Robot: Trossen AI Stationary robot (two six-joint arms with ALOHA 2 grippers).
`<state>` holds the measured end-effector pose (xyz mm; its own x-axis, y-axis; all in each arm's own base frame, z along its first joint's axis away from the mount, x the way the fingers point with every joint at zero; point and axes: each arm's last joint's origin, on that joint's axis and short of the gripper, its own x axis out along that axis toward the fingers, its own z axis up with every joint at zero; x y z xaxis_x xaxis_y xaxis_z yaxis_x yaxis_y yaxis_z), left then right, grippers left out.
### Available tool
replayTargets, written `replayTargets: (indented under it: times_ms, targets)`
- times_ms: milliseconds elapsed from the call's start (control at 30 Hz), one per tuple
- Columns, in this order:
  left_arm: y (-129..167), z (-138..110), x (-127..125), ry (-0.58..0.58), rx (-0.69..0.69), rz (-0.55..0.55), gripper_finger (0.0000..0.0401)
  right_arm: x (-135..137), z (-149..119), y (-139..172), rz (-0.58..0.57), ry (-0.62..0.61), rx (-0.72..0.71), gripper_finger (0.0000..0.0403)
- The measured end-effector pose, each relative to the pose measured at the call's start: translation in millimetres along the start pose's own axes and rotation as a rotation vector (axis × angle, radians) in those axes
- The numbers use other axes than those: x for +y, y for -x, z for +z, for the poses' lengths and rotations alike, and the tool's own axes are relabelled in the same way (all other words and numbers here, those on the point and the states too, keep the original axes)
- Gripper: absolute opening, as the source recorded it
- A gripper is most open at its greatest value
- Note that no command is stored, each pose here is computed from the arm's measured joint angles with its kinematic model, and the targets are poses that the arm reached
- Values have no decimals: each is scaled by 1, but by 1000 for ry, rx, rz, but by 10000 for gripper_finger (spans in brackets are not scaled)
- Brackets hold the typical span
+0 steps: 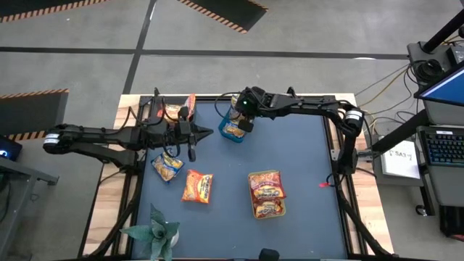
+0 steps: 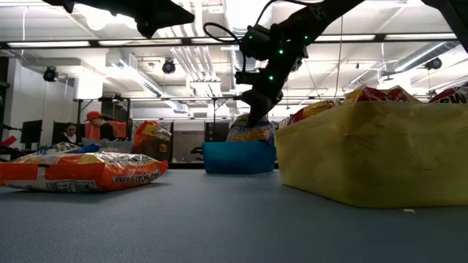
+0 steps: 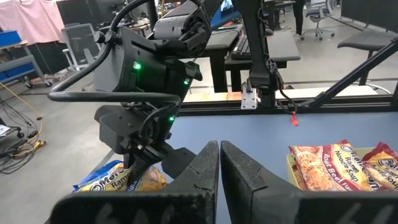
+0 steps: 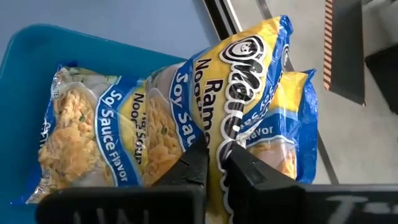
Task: Sort Maruchan noodles
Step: Put the blue noodle pack into the blue bin
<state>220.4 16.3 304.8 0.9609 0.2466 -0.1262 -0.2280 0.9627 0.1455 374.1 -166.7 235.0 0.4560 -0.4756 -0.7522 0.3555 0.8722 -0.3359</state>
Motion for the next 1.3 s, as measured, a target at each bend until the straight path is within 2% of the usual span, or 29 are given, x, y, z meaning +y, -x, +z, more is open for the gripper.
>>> replayTargets:
  times_ms: [433,700,900,1067,1200,1300]
  targets:
    - [0,0,0,2,1,0,0,-3,3,5,-17,-62,27,141]
    - [0,0,0,2,1,0,0,-12,15,27,-23,-73,79,168]
    - [0,-1,0,1,5,-1,0,-20,16,55,-20,-68,52,143]
    - [0,-3,0,0,15,-2,0,-25,10,80,101,-93,-12,79]
    - [0,-4,-1,-1,18,-3,0,-20,-6,80,165,-123,-48,20]
    - [0,-4,-1,-1,18,-3,0,-12,-22,68,177,-148,-41,13]
